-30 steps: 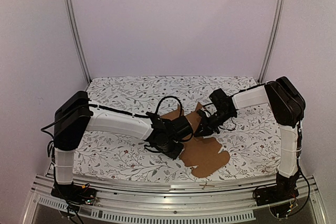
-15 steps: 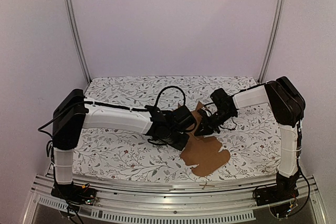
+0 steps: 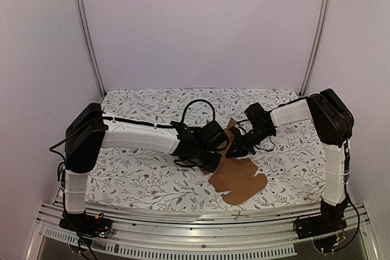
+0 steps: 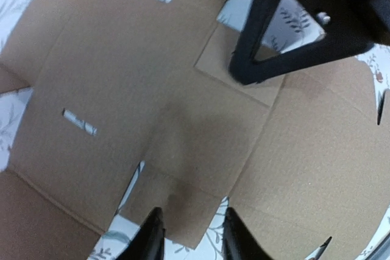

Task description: Fold the paper box

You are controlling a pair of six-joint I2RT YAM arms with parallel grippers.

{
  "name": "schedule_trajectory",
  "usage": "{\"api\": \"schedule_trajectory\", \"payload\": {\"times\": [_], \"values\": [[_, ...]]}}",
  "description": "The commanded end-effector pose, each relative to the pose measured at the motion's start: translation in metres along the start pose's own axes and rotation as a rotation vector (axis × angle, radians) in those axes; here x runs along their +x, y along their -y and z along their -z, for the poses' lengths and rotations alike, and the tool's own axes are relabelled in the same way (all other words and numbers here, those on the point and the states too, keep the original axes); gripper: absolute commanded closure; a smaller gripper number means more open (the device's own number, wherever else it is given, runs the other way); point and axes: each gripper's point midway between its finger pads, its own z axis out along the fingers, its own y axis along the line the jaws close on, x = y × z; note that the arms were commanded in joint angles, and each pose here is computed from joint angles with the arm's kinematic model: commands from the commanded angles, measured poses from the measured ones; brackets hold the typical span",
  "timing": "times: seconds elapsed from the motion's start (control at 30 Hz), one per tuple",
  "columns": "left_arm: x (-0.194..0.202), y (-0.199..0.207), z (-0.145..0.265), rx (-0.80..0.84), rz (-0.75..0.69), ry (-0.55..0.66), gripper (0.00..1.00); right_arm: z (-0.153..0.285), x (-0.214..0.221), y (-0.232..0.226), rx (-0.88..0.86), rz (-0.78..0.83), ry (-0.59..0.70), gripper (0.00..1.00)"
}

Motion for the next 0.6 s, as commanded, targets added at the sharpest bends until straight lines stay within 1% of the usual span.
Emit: {"api": "schedule_trajectory", "payload": {"times": [0.0, 0.1, 0.17, 0.23, 0.57], "values": [[0.017, -0.029, 0.019, -0.078, 0.149, -0.078, 0.58, -0.021, 0.02, 0.06, 0.175, -0.107, -0.055, 1.0], [0.027, -0.019, 0.03, -0.001, 0.313, -0.059, 0.46, -0.021, 0.02, 0.06, 0.173, -0.11, -0.056, 1.0], [0.031, -0.012, 0.03, 0.074, 0.443, -0.034, 0.42, -0.021, 0.02, 0.061, 0.173, -0.115, -0.057, 1.0], [0.031, -0.007, 0.026, 0.131, 0.528, -0.011, 0.4, -0.021, 0.019, 0.061, 0.171, -0.114, -0.056, 1.0], [0.032, -0.01, 0.002, 0.155, 0.614, -0.04, 0.39, -0.02, 0.019, 0.06, 0.171, -0.114, -0.054, 1.0]]}}
